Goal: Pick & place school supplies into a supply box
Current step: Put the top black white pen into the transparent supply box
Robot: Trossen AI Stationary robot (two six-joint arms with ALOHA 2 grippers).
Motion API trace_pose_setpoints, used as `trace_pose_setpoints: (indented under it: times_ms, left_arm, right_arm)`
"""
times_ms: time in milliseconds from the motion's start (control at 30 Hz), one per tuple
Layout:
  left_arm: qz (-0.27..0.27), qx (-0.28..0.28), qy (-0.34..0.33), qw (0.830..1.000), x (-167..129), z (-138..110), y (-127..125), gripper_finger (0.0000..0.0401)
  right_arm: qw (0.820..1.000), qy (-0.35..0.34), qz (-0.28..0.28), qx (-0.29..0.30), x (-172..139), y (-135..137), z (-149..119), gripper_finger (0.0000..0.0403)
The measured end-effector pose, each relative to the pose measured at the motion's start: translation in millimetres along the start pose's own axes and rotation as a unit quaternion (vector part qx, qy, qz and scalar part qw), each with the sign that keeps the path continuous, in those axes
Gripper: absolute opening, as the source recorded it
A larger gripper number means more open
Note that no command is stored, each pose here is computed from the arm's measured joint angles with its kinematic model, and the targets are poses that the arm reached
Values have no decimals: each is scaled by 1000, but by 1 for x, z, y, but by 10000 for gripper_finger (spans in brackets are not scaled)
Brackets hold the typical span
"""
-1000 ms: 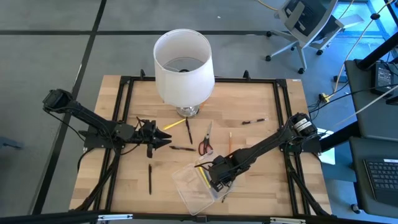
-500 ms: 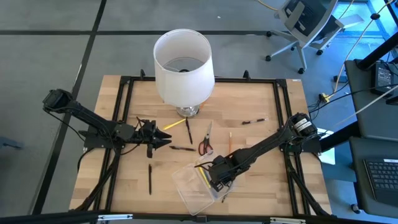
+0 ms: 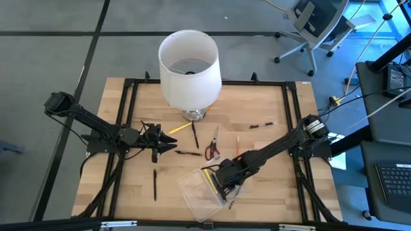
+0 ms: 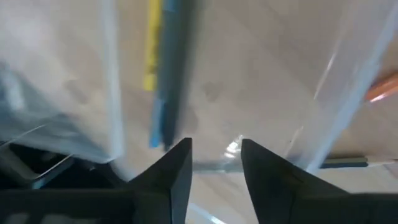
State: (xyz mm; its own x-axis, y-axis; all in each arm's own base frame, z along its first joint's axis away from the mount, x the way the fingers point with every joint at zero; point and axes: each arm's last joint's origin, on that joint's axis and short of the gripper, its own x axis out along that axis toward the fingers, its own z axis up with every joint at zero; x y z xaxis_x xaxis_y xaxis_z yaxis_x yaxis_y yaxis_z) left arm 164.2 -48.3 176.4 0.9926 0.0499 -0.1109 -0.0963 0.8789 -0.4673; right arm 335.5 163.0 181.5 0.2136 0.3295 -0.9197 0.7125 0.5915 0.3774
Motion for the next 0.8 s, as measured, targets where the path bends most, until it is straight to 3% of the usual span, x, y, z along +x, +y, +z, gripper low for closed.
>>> trace_pose_setpoints:
  times_ms: [167,267,600,800]
  left_arm:
    - [0,0,0,1000,0,0,0,128]
    - [0,0,0,1000,0,0,0,127]
    - [-15,-2,9,1000,0,-1,-1,128]
    - [-15,-23,9,1000,0,-1,-1,127]
  right_arm:
    - [998,-44,37,-30,-34,2,4,142]
    - [992,-69,44,-93,-52,0,8,142]
    - [947,-114,58,-295,-91,-9,23,142]
    - [943,-83,40,-320,-105,-30,45,142]
